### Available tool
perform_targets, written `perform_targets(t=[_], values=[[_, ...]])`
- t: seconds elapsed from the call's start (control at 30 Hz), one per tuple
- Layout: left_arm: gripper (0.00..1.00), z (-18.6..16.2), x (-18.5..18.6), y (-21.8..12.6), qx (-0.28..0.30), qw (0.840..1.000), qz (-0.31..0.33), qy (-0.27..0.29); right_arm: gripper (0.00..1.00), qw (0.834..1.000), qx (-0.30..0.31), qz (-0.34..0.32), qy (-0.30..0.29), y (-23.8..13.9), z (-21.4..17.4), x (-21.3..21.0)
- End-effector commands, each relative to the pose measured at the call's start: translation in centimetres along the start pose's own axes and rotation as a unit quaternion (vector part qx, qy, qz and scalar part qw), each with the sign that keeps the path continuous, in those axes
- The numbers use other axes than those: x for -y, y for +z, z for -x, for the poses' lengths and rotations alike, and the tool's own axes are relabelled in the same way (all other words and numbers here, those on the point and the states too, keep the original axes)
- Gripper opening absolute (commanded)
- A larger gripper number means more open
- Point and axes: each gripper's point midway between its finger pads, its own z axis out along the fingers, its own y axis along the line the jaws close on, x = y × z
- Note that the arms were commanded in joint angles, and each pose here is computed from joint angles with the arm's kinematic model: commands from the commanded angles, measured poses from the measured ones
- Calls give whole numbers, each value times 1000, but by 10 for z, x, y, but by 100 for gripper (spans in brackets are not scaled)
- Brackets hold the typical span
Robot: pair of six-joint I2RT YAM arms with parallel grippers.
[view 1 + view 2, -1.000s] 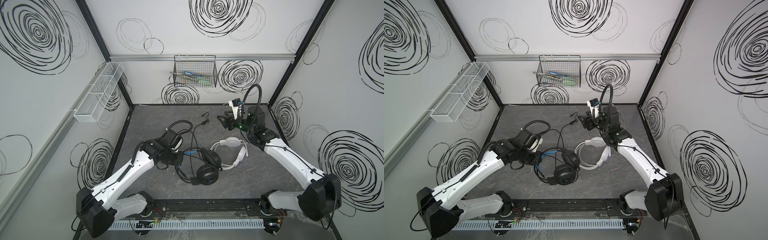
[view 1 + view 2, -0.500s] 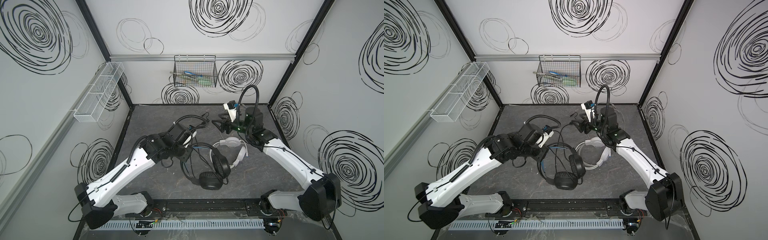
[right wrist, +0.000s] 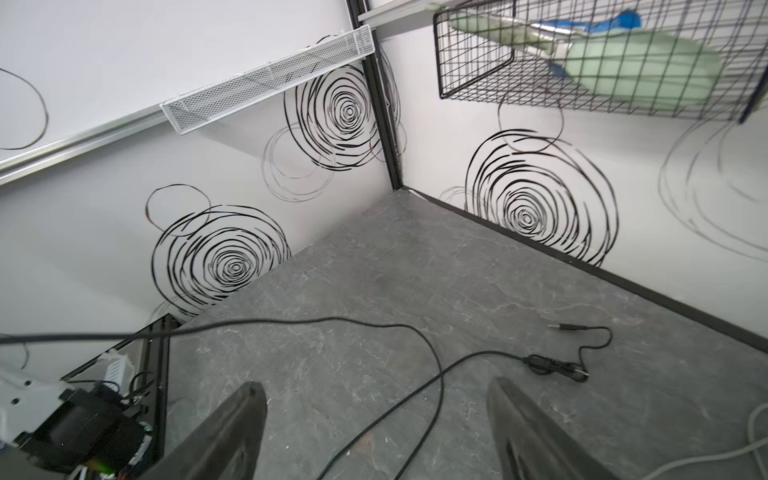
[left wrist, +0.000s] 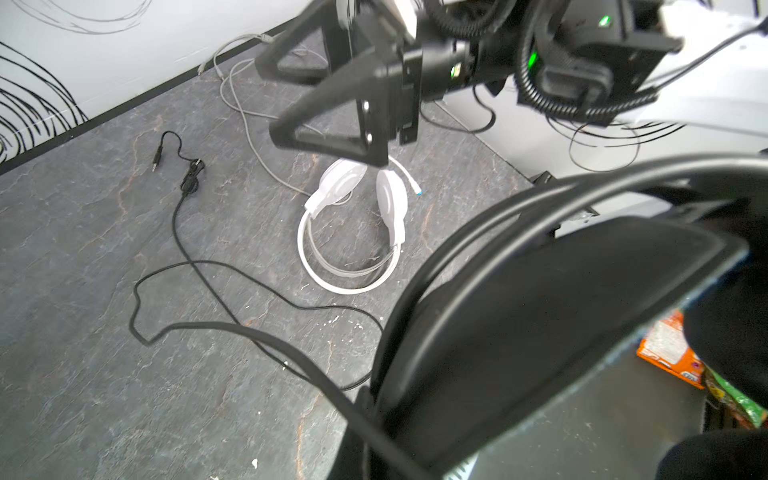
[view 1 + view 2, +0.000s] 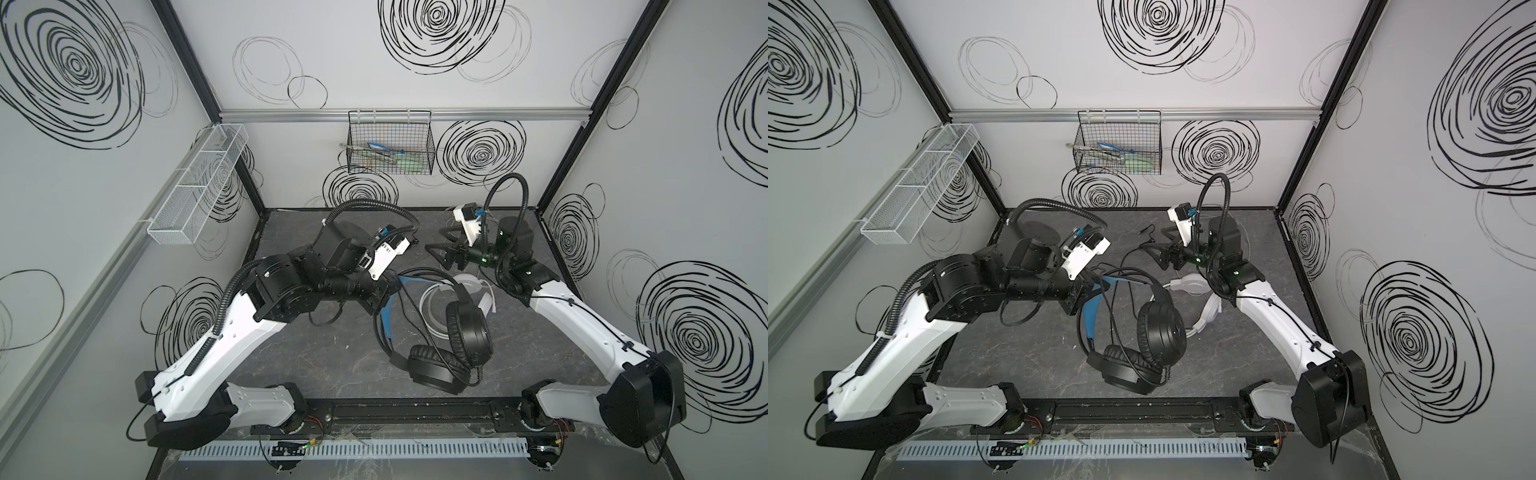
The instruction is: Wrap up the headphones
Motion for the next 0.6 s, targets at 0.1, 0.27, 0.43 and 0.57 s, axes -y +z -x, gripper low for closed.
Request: perform_targets(t=[0.1, 0.27, 0.43, 0.57], values=[[0, 20, 19, -5, 13, 999, -47, -21, 87, 996, 3, 86, -1, -4, -11, -46], [0, 27, 26, -2, 12, 997, -67, -33, 88, 990, -11, 138, -3, 10, -17, -72], [0, 35, 35, -3, 23, 995, -91, -43, 88, 984, -9, 180, -4, 16, -16, -94], [0, 42, 40, -6, 38, 992, -107, -46, 88, 981, -3, 196, 12, 18, -13, -102]])
